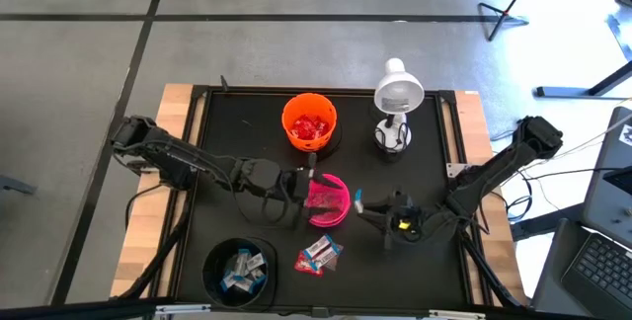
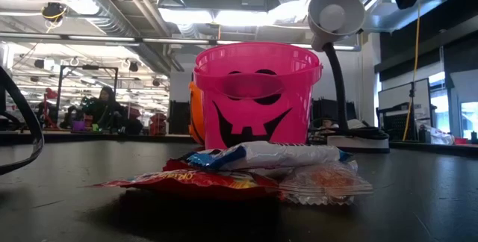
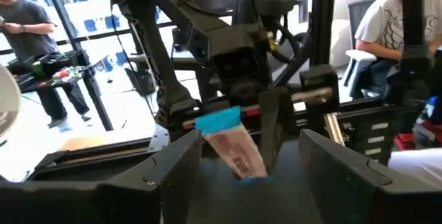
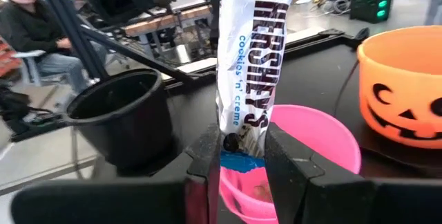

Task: Sort candy
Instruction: Put the white chocolate into the black bucket

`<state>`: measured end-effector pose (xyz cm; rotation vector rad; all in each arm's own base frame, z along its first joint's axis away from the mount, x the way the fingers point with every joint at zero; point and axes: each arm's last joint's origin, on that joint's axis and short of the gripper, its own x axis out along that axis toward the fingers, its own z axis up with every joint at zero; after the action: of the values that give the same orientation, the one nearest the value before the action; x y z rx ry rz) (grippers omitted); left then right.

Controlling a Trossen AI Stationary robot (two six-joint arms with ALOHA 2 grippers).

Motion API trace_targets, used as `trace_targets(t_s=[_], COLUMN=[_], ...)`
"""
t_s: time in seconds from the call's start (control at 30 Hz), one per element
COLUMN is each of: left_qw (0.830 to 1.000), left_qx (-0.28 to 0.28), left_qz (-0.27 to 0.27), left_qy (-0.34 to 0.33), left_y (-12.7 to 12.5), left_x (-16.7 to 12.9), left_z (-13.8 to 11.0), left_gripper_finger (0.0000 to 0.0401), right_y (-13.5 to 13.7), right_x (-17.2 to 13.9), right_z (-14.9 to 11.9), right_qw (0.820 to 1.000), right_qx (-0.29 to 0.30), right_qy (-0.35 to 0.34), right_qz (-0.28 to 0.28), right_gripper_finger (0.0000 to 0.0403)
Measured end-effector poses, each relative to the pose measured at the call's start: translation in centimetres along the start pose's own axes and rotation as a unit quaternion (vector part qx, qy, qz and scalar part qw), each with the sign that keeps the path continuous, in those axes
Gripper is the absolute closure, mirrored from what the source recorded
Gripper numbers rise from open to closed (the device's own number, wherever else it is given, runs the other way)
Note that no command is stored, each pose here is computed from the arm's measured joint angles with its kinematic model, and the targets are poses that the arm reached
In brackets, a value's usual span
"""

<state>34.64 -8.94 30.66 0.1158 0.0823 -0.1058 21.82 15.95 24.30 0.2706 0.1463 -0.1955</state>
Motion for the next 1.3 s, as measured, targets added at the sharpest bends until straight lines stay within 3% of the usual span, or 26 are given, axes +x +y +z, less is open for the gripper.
trace_targets(t_s=[0.4, 0.63, 0.87, 1.03, 1.3], left_qw=[0.998, 0.995, 0.989, 0.987, 0.982], left_qx=[-0.065, -0.093, -0.116, -0.129, -0.138], left_qz=[0.025, 0.027, 0.09, 0.095, 0.118], left_qy=[0.001, -0.003, -0.005, -0.014, -0.046], left_y=[1.5, 1.2, 1.0, 0.8, 0.5], left_x=[0.2, 0.1, 0.0, 1.1, 2.9], left_z=[-0.1, -0.1, 0.0, -0.9, -2.5], left_gripper_finger=[0.0162, 0.0161, 0.0161, 0.0161, 0.0161], right_y=[1.9, 3.1, 3.7, 4.2, 3.9], right_x=[1.7, 2.8, 3.6, 4.3, 4.7], right_z=[0.1, 0.7, 0.1, 0.1, 0.2], right_qw=[0.992, 0.972, 0.948, 0.934, 0.931], right_qx=[-0.107, -0.153, -0.187, -0.211, -0.214], right_qy=[-0.019, -0.044, -0.058, -0.061, -0.059], right_qz=[-0.068, -0.174, -0.249, -0.283, -0.29], right_gripper_finger=[0.0315, 0.0315, 0.0315, 0.0315, 0.0315])
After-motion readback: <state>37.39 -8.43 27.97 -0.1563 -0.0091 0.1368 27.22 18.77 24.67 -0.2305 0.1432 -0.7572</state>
